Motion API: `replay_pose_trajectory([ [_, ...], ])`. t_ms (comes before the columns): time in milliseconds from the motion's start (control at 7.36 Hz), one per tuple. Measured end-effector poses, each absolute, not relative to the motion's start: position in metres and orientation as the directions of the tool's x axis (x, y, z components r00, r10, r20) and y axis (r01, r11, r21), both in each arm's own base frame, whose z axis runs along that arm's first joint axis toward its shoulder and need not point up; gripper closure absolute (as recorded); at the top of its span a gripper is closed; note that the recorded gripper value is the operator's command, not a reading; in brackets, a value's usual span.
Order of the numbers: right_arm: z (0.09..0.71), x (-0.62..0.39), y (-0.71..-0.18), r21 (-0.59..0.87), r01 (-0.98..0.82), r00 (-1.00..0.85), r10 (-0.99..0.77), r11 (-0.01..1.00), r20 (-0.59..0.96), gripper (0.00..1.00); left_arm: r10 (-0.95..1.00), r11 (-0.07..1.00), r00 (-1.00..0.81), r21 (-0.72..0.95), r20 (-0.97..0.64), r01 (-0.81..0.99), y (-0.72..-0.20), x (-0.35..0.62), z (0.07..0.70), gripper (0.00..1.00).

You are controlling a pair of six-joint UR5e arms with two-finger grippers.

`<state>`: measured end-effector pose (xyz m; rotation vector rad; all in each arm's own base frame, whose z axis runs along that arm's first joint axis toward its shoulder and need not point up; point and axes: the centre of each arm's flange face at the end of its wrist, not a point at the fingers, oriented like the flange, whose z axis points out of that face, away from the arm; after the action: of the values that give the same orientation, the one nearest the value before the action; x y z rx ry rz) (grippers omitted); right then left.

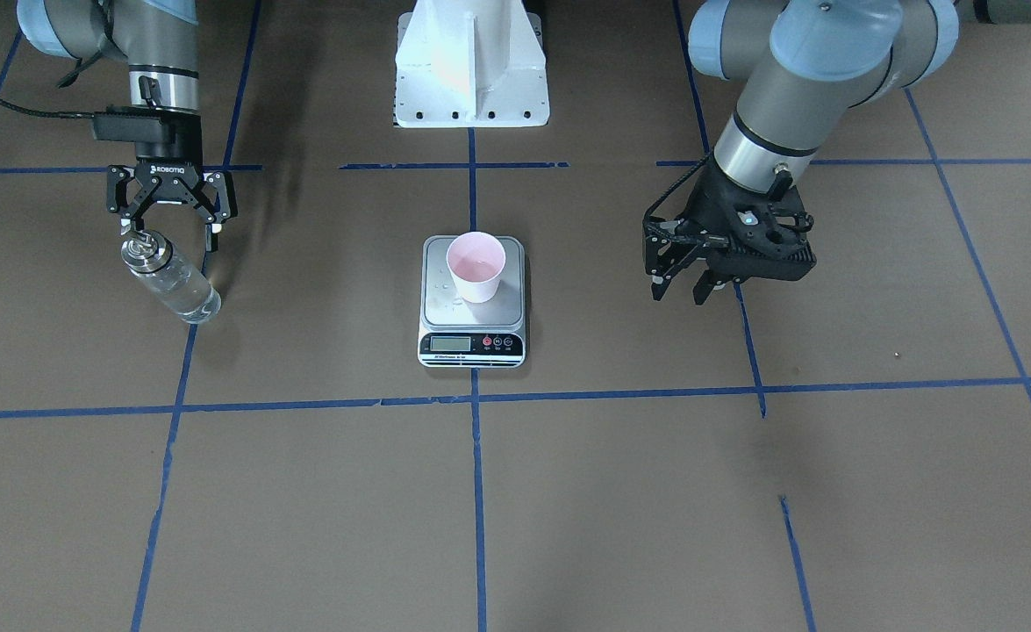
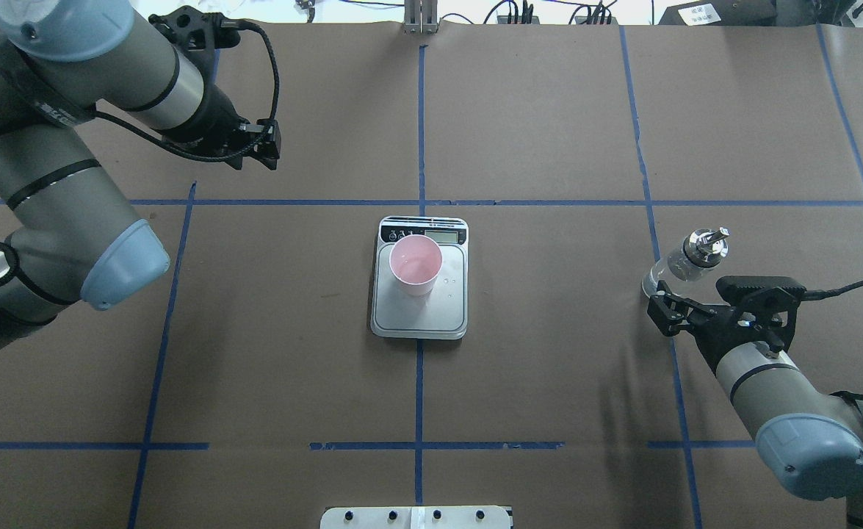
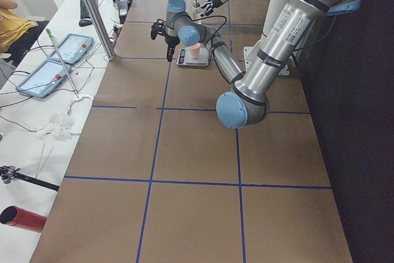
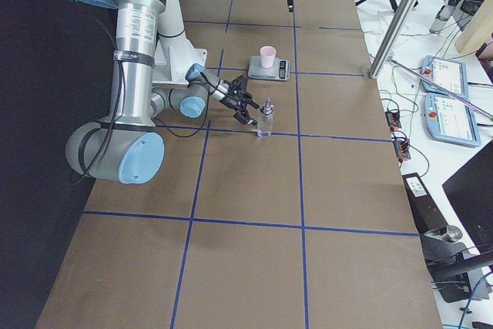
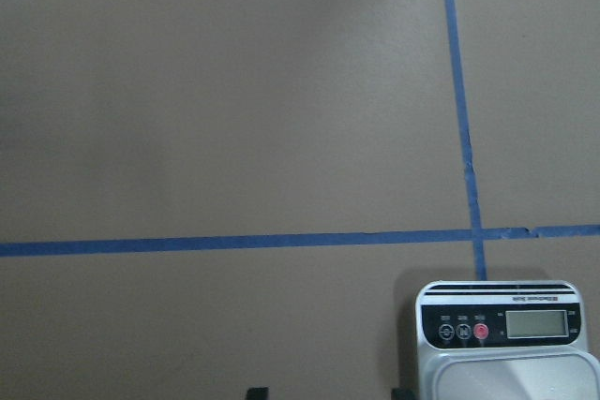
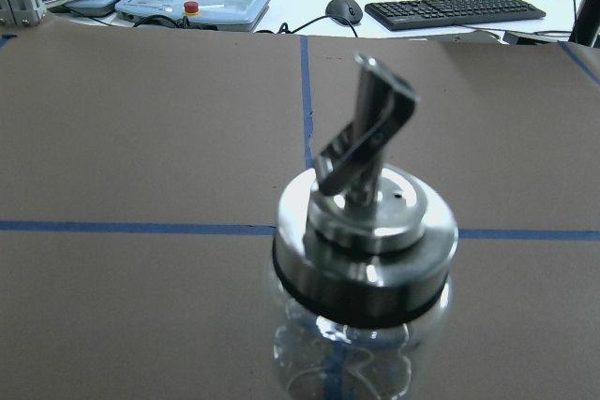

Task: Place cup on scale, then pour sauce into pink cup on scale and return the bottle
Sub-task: 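Grasp the glass sauce bottle with the right gripper and lift it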

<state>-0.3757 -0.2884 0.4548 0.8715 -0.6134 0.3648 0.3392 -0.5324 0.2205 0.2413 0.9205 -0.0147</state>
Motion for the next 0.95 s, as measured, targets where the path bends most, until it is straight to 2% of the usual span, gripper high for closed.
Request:
replay_pose_trajectory([
  [951,0.489,-0.397,-0.282,0.657,-0.544,0.782,0.033,0.522,0.622,0.01,0.085,0.973,0.618,0.199,-0.782,0.118,-0.534,0.334,0.228,0.46],
])
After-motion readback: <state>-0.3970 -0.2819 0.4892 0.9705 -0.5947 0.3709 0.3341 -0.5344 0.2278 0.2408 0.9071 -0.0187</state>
